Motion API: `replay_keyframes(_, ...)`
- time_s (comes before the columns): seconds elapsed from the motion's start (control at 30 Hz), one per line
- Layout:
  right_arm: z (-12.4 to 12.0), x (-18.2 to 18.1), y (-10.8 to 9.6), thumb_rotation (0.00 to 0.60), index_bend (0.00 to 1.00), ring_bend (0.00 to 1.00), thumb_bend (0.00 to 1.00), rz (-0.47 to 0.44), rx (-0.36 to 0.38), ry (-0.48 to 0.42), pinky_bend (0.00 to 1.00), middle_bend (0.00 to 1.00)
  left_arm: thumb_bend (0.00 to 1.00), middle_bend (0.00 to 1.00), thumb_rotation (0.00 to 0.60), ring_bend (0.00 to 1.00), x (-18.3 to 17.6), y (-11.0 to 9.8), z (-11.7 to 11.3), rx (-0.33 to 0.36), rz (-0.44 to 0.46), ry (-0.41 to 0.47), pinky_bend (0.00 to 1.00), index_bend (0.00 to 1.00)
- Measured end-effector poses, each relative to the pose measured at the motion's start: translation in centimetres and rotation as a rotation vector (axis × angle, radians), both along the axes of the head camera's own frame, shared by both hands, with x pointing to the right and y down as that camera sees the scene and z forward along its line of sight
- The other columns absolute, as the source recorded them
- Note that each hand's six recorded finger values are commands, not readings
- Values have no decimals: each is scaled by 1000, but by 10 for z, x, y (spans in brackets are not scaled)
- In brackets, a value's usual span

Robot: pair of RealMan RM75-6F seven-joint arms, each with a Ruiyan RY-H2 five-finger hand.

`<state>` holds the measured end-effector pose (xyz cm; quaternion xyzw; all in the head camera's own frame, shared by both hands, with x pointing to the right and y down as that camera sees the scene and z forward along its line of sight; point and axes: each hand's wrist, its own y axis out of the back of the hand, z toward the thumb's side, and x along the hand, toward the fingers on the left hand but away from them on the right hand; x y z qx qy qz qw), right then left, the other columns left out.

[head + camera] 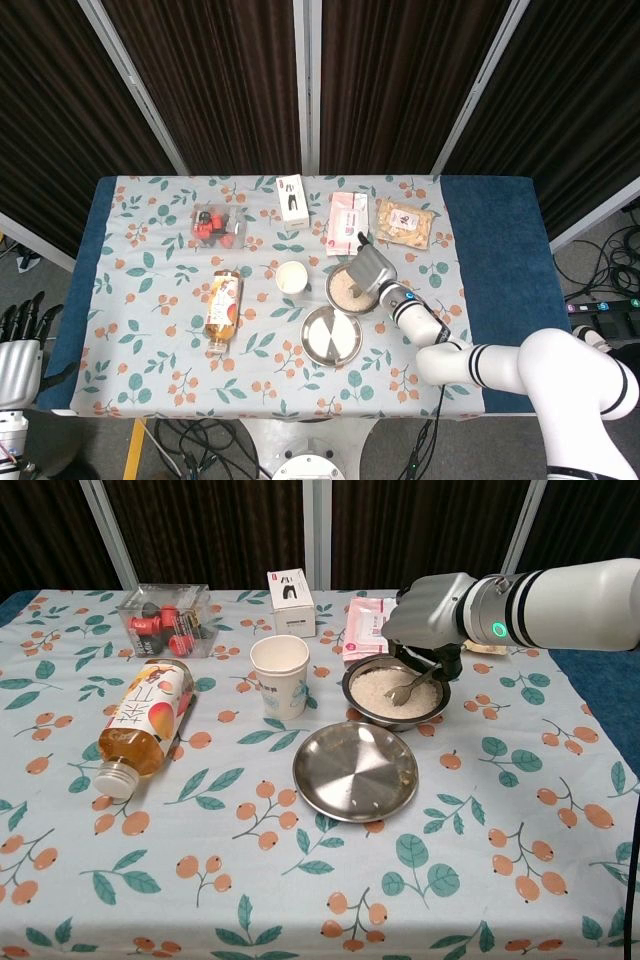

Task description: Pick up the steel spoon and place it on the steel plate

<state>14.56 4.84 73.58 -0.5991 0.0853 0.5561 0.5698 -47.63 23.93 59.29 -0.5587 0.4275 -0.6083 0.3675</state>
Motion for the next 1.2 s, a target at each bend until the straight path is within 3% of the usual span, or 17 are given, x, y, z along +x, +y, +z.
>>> replay_keyframes(0.3,-10,27,-9,600,598,250,327,143,-7,-93,45,593,60,118,600,59,1,-1,-1,6,7,-1,34,215)
replay_keyframes(0.77,-11,61,-4,600,598,261,327,332,-28,-277,33,593,59,118,600,59,2,0,-6,13,6,-7,34,215)
replay_keyframes(1.0,-29,56,-18,600,598,261,327,334,-12,-339,31,593,59,118,600,59,2,-2,-7,17,5,-8,34,214)
replay_keyframes(1.2,-41,28,-28,600,598,261,327,285,-16,-364,27,593,60,118,600,59,2,-2,-7,17,5,-8,34,214)
